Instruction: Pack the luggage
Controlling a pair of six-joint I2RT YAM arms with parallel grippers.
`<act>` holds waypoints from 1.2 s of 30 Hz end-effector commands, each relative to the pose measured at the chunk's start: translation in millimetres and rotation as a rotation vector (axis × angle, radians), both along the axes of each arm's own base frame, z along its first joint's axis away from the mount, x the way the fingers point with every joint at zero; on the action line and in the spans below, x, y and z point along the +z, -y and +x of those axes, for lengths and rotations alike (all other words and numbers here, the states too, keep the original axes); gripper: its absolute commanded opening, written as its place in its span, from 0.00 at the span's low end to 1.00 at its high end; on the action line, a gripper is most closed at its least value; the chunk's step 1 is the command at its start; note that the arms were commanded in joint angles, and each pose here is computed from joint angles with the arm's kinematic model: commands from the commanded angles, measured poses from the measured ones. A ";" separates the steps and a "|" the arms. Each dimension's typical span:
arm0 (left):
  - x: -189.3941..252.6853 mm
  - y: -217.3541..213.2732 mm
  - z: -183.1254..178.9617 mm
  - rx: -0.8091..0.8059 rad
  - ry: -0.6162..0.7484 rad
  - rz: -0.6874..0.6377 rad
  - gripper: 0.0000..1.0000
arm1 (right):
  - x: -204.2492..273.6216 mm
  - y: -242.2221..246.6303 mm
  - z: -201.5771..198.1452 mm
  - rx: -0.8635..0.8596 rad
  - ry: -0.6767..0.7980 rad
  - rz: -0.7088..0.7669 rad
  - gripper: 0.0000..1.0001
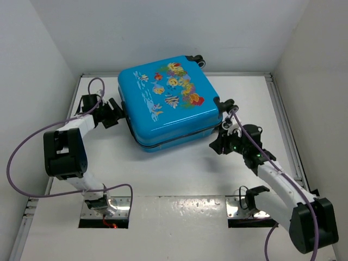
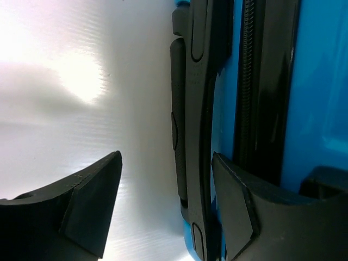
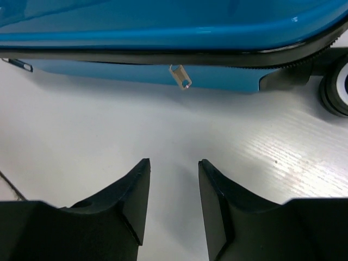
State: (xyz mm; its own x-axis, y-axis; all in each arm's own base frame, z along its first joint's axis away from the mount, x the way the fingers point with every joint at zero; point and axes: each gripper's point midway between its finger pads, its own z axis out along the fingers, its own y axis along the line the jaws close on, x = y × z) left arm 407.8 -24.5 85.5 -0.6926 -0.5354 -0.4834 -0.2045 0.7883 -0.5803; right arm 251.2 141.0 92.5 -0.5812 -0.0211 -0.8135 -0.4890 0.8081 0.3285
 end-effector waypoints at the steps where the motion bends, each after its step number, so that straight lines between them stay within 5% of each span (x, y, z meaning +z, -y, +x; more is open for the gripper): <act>1: -2.5 12.6 14.0 -0.018 0.019 -0.014 0.73 | 24.4 -11.3 26.5 -0.052 0.159 0.044 0.41; 6: -3.8 18.6 25.3 -0.024 0.016 -0.015 0.74 | 19.5 -17.8 40.8 -0.095 0.216 0.035 0.41; 14: -22.2 24.7 33.6 -0.021 -0.039 0.006 0.59 | 16.0 -31.7 52.1 -0.125 0.259 0.034 0.39; 22: -30.4 39.1 27.1 -0.034 -0.062 0.022 0.64 | 7.8 -36.8 70.2 -0.228 0.237 -0.002 0.45; 30: -29.7 31.3 13.1 0.018 -0.076 0.073 0.81 | 11.5 -35.8 90.1 -0.312 0.261 0.010 0.20; 36: -40.7 22.1 3.4 0.037 -0.122 0.125 0.81 | 10.7 -33.8 90.6 -0.300 0.282 -0.016 0.00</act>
